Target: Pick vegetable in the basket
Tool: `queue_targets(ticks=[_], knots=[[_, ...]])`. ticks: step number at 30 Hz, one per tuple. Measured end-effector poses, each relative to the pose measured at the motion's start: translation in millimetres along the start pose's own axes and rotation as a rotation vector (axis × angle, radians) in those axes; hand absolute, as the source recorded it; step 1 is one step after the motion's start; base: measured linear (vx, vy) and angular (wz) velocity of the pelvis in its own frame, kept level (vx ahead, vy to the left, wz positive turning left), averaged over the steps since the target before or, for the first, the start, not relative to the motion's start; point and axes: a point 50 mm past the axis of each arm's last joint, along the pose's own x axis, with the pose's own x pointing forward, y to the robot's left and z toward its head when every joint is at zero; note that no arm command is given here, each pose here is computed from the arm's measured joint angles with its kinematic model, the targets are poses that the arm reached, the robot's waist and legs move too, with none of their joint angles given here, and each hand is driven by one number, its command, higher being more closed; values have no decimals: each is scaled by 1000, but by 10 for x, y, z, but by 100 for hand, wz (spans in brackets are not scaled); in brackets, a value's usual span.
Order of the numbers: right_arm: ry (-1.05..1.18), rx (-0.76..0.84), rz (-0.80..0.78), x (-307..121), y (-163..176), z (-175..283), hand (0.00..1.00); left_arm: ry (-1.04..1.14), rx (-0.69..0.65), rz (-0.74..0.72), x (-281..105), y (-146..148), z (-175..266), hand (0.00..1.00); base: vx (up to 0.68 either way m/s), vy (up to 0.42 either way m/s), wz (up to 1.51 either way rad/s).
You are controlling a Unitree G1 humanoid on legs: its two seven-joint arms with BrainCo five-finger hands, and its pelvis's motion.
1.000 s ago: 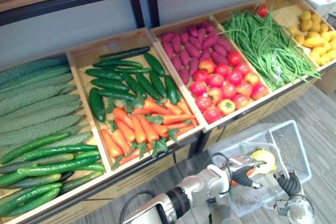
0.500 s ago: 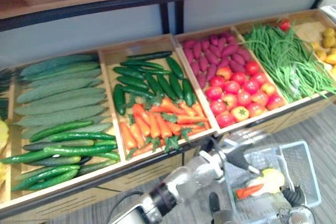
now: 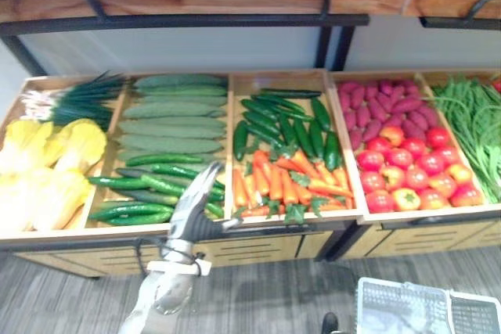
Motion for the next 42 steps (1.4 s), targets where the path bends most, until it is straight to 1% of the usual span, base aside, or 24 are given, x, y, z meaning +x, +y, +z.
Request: queue_targets(ticks=[3,4,6,8,9,11,12,14,15,16,17,19,21,24,26,29,31,32,34,37,42], knots=[[24,8,-7,14,-20,-20,100,151,-28,-16,-195,-119,-201,0,13,6,42],[23,12,-9,21,-17,0,100,235,-54,-51,-331,-248,-307,0,1,8,31],[28,16,-13,22,-18,-6,100,328,-77,-98,-470,-399,-439,0,-4,3,25],[29,40,-13,22,-1,8,100,482,-107,-176,-719,-635,-653,0,-10,-6,31],[29,42,-17,21,2,7,100,524,-112,-194,-793,-688,-707,0,-13,-11,27],[29,58,-33,10,31,10,100,730,-141,-230,-1114,-856,-938,0,-8,-14,22],[29,61,-34,5,43,8,100,788,-145,-235,-1214,-889,-993,0,-4,-17,21],[24,72,-36,-14,88,5,100,1039,-166,-231,-1597,-979,-1189,0,-1,-15,10],[23,74,-36,-18,97,3,100,1102,-179,-223,-1693,-993,-1226,0,0,0,0],[24,85,-37,-27,113,-7,100,1230,-199,-211,-1885,-1014,-1290,0,0,0,0],[27,92,-39,-30,118,-12,100,1292,-216,-199,-1978,-1022,-1311,0,7,-9,-4],[40,116,-47,-42,142,-32,100,1485,-238,-205,-2308,-1054,-1340,0,12,-13,-11],[51,126,-44,-43,158,-42,100,1584,-278,-190,-2443,-1071,-1333,0,22,-24,-23],[61,132,-35,-35,188,-28,100,1615,-308,-188,-2476,-1072,-1337,0,31,-31,-36],[67,131,-28,-38,197,-42,100,1594,-338,-190,-2384,-1104,-1348,0,35,-32,-42],[54,133,-5,-27,207,0,100,1466,-349,-275,-2025,-1211,-1366,0,4,4,-61],[20,131,14,-27,238,74,100,1381,-338,-302,-1760,-1250,-1380,0,-93,56,-93],[0,140,25,-38,275,120,100,1316,-336,-306,-1567,-1268,-1379,0,-160,67,-105],[-50,134,54,-72,376,231,100,1268,-360,-282,-1405,-1267,-1375,0,-271,80,-151],[-119,106,114,-115,565,434,100,1256,-371,-273,-1366,-1271,-1367,0,-235,54,-174],[-63,59,129,-94,582,344,100,1284,-337,-298,-1544,-1190,-1411,0,-86,-22,-136]])
